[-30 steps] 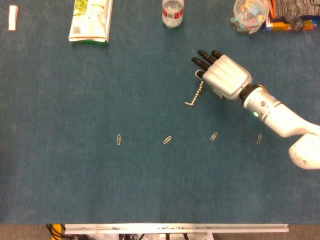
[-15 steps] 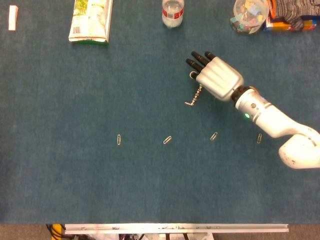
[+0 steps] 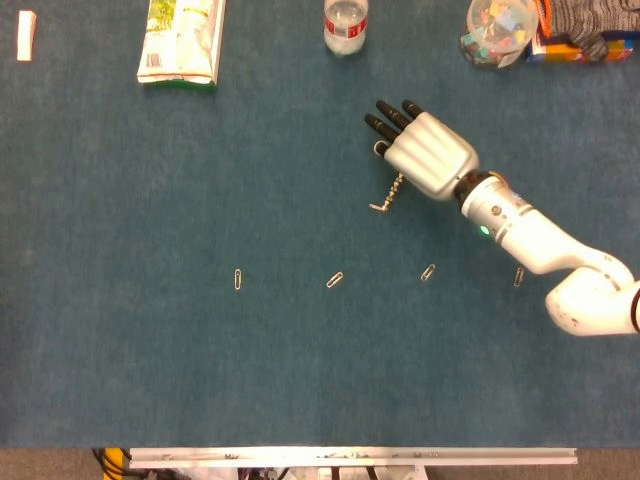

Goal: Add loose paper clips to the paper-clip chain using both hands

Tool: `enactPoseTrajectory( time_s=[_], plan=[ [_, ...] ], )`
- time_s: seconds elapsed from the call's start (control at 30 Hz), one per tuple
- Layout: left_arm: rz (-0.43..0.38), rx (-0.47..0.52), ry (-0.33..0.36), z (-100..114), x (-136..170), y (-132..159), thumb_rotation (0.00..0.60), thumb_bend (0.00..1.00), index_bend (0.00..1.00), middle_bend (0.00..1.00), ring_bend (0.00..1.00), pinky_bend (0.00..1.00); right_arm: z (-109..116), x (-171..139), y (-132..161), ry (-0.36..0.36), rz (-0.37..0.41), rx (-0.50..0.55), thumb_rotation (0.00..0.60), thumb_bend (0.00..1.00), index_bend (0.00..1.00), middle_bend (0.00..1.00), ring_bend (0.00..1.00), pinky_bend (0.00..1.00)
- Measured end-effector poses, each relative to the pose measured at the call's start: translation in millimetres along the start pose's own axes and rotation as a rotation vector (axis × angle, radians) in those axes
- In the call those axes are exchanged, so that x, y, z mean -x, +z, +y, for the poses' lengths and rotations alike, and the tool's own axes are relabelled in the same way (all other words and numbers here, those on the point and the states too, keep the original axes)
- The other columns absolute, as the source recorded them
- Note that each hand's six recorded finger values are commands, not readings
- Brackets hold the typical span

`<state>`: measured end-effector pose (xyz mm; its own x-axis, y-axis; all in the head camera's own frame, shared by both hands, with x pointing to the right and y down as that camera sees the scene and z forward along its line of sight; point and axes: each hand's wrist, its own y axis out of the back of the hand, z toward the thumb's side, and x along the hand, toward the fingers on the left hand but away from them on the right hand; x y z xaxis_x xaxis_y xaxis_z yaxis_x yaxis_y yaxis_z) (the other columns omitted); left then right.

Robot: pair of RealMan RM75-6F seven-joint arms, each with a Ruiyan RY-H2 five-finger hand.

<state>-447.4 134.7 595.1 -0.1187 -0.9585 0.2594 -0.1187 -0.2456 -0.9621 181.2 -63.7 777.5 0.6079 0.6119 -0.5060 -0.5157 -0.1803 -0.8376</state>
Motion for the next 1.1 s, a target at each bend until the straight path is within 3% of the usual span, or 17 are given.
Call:
enactPoseTrajectory(
  time_s=[0.2,1.1],
  plan=[
    [0.0,0.003,-0.002,0.0,0.0,-0.1,0.6,0.23,0.28,0.08,0.0,0.06,-1.0,4.1,2.6,0.011,0.0,-0.001,0.6,0.16,0.51,0.11,0.02,0.2],
    [0.003,0.016,-0.004,1.8,-0.9,-2.4,0.6,0.23,0.28,0.08,0.0,0.06,-9.2,19.8,7.5,0.048,-0.007,-0.028,0.6,0.21,0.52,0.1,0.02,0.2]
  ],
)
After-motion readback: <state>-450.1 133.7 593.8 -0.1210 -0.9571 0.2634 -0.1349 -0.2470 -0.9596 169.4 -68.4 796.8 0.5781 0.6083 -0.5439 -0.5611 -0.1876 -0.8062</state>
